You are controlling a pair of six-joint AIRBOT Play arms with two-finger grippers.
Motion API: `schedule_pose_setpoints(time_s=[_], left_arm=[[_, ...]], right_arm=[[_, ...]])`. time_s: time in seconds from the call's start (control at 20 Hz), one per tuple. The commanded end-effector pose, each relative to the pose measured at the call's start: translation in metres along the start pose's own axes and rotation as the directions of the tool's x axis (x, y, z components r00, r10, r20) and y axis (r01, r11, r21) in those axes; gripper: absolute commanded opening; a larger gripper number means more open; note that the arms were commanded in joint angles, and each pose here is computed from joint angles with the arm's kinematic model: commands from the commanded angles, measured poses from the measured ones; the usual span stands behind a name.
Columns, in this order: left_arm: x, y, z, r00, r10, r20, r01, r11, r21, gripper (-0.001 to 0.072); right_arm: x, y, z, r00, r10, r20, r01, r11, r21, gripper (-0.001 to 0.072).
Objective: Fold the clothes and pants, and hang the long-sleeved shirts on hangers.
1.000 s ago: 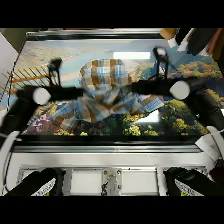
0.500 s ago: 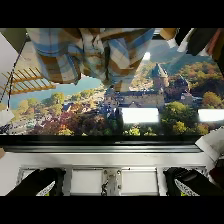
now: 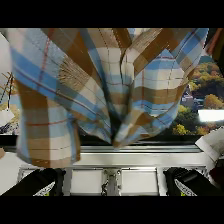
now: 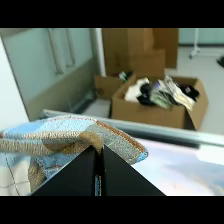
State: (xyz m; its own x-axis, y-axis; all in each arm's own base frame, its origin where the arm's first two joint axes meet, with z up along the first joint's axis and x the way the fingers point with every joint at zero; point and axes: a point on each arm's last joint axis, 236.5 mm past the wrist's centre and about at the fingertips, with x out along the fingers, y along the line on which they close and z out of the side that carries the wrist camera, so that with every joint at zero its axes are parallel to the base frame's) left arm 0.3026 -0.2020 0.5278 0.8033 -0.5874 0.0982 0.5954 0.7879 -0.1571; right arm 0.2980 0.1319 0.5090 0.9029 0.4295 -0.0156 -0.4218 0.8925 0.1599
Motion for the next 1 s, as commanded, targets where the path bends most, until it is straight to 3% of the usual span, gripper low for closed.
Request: schedule_pose_setpoints(time_s=[0.0, 0.15, 0.25, 0.5, 0.6, 0.7, 0.95], left_arm=[[0.034, 0.068, -0.077, 0.969, 0.109, -0.222, -0.142, 0.98, -0.139, 0.0011], [0.043, 0.085, -0.179, 0.857, 0.015, -0.516, -0.153, 0.962, -0.226, 0.0011], [0.024, 0.09, -0.254, 0.706, -0.016, -0.708, -0.202, 0.954, -0.223, 0.001], [-0.083, 0.04, -0.404, 0.286, -0.185, -0.94, -0.224, 0.941, -0.253, 0.0011], [-0.113, 0.021, -0.439, 0.18, -0.223, -0.958, -0.21, 0.943, -0.259, 0.0011], [-0.114, 0.017, -0.458, 0.168, -0.226, -0.96, -0.211, 0.943, -0.259, 0.0012], [-0.026, 0.072, -0.463, 0.362, -0.136, -0.922, -0.307, 0.917, -0.256, 0.0011]], right_arm=[[0.029, -0.039, -0.067, 0.956, -0.144, -0.256, 0.141, 0.99, -0.028, 0.0015], [0.05, -0.057, -0.171, 0.784, -0.178, -0.594, 0.177, 0.982, -0.06, 0.0015], [0.044, -0.062, -0.235, 0.639, -0.18, -0.748, 0.185, 0.98, -0.078, 0.0014], [-0.023, -0.039, -0.356, 0.331, -0.123, -0.936, 0.185, 0.981, -0.064, 0.0015], [-0.045, -0.032, -0.384, 0.233, -0.108, -0.966, 0.197, 0.978, -0.061, 0.0015], [-0.04, -0.034, -0.395, 0.23, -0.11, -0.967, 0.201, 0.978, -0.063, 0.0015], [0.034, -0.046, -0.39, 0.446, -0.149, -0.882, 0.281, 0.96, -0.02, 0.0015]])
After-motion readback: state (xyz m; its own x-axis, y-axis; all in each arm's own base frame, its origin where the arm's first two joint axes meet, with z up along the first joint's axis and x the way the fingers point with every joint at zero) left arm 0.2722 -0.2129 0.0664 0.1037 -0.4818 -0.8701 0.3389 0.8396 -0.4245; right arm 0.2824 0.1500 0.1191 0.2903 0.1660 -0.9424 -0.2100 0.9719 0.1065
